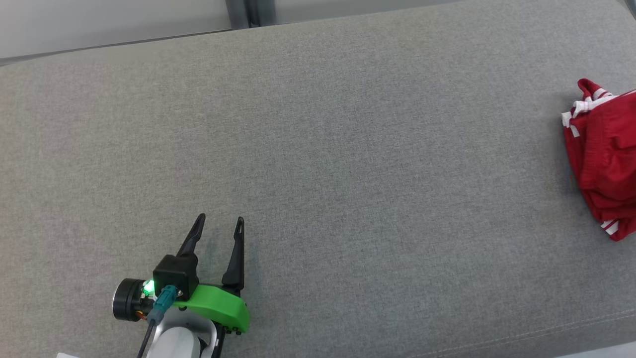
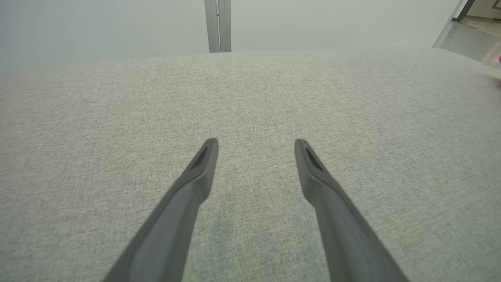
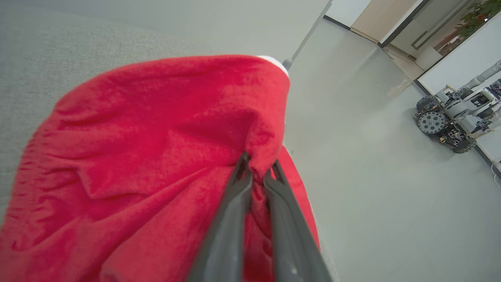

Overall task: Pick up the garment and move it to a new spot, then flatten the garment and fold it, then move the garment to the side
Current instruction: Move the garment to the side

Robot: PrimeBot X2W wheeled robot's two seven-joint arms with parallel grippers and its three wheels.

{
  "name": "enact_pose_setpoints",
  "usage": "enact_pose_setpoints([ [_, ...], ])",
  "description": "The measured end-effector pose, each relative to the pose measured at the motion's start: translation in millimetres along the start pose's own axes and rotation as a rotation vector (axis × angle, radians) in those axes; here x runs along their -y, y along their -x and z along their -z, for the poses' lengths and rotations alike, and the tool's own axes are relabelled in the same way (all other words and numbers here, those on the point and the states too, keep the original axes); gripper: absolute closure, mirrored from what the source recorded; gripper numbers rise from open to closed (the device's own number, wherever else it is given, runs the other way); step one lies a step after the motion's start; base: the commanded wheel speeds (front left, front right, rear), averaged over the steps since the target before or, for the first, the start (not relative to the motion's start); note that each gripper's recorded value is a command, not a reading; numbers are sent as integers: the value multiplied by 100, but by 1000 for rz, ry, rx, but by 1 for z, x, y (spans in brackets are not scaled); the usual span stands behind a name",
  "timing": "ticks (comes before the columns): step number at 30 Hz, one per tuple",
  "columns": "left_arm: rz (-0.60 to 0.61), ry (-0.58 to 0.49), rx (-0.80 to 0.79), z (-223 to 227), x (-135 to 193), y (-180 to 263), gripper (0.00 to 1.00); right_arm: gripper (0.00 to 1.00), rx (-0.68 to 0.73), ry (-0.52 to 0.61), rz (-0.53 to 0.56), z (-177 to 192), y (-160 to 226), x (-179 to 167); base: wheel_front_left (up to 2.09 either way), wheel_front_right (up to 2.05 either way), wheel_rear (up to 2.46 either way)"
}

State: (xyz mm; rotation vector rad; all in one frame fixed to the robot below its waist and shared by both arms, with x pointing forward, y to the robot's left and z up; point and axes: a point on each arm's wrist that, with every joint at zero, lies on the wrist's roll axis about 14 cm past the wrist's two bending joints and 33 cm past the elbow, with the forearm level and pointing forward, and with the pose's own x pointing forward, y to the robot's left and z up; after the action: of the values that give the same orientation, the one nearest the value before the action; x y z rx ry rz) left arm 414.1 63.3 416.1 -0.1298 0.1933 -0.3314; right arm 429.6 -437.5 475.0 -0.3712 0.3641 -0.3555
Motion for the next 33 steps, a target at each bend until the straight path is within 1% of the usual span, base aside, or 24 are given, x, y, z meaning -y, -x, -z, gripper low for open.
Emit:
enact_pose_setpoints([
  [1,-2,-1,-1,0,-1,0,0,100,-2,-9,15,1,0,4,0,0,0],
  [2,-3,-2,-1,1,-2,0,0,95,-3,-16,28,2,0,8,0,0,0],
  [3,-2,-1,-2,1,-2,0,0,74,-4,-18,36,2,0,10,0,0,0],
  [4,-2,-4,-3,1,-2,0,0,51,-1,-27,49,2,0,14,0,0,0],
  [5,-2,-6,-4,2,-3,-1,0,13,3,-32,62,1,0,17,0,0,0],
  [6,-2,-8,-6,2,-3,-1,0,0,10,-37,73,-1,0,20,0,0,0],
  [13,7,-25,-10,4,-1,-3,0,0,55,-93,136,-9,2,31,0,0,0],
  [17,4,-27,-6,3,-1,-4,0,0,89,-105,134,-18,2,25,0,0,0],
  [24,10,-28,4,-1,2,-5,0,0,152,-154,79,-33,3,-9,0,0,0],
  [29,4,-28,13,-4,1,-4,0,0,165,-200,17,-32,9,-45,0,0,0],
  [33,-14,-27,23,-8,-3,-1,0,0,165,-210,-37,-29,15,-73,0,0,0],
])
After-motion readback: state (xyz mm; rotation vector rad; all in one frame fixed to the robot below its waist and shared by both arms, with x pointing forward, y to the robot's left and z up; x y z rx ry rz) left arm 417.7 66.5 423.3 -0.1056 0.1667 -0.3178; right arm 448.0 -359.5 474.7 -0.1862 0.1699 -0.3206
